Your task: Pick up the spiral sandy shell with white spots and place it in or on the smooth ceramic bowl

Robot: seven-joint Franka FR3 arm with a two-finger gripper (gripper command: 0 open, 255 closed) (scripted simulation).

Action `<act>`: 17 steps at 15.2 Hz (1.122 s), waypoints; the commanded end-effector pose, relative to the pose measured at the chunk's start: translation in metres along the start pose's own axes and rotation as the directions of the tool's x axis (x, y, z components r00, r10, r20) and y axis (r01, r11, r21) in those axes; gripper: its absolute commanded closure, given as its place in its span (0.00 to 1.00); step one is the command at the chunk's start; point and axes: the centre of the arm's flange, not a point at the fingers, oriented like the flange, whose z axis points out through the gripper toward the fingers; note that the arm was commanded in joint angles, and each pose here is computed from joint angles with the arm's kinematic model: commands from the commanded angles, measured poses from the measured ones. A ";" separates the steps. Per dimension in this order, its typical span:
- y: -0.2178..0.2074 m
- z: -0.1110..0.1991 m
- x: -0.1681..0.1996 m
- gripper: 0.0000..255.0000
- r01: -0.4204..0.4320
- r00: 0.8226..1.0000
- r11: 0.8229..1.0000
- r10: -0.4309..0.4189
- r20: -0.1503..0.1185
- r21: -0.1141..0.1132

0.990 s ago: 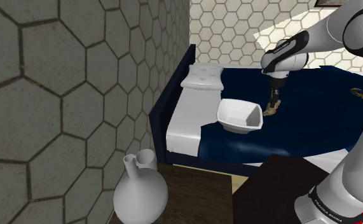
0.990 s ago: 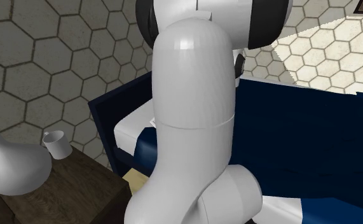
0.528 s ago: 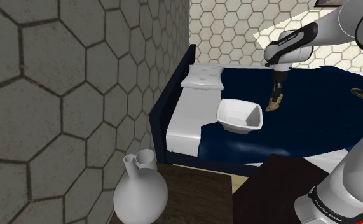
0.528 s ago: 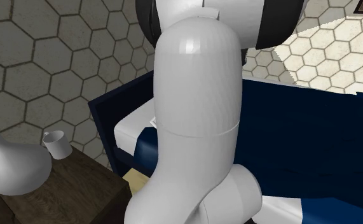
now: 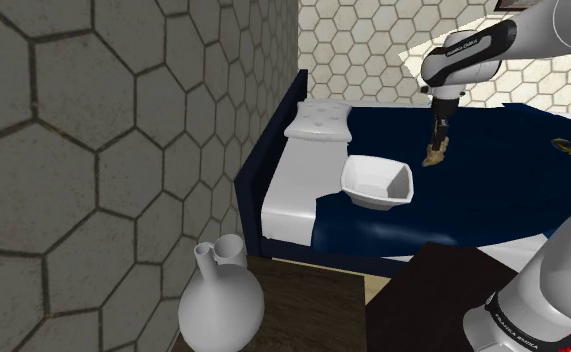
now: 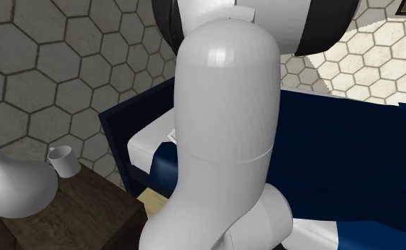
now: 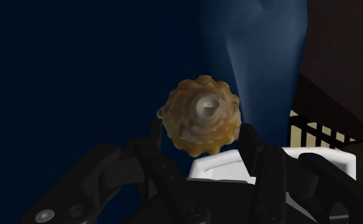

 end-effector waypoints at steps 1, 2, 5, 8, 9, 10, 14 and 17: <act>-0.002 -0.011 -0.001 1.00 0.000 1.000 1.000 0.000 0.000 0.000; -0.002 -0.017 -0.002 1.00 0.000 1.000 1.000 0.000 0.000 0.000; -0.016 -0.020 0.020 1.00 0.000 1.000 1.000 0.000 0.000 0.000; -0.037 -0.024 0.054 1.00 0.000 1.000 1.000 0.000 0.000 0.000; -0.044 -0.025 0.065 1.00 0.000 1.000 1.000 0.000 0.000 0.000; -0.051 -0.026 0.076 1.00 0.000 1.000 1.000 0.000 0.000 0.000; -0.079 -0.031 0.121 1.00 0.000 1.000 1.000 0.000 0.000 0.000; -0.100 -0.035 0.154 1.00 0.000 1.000 1.000 0.000 0.000 0.000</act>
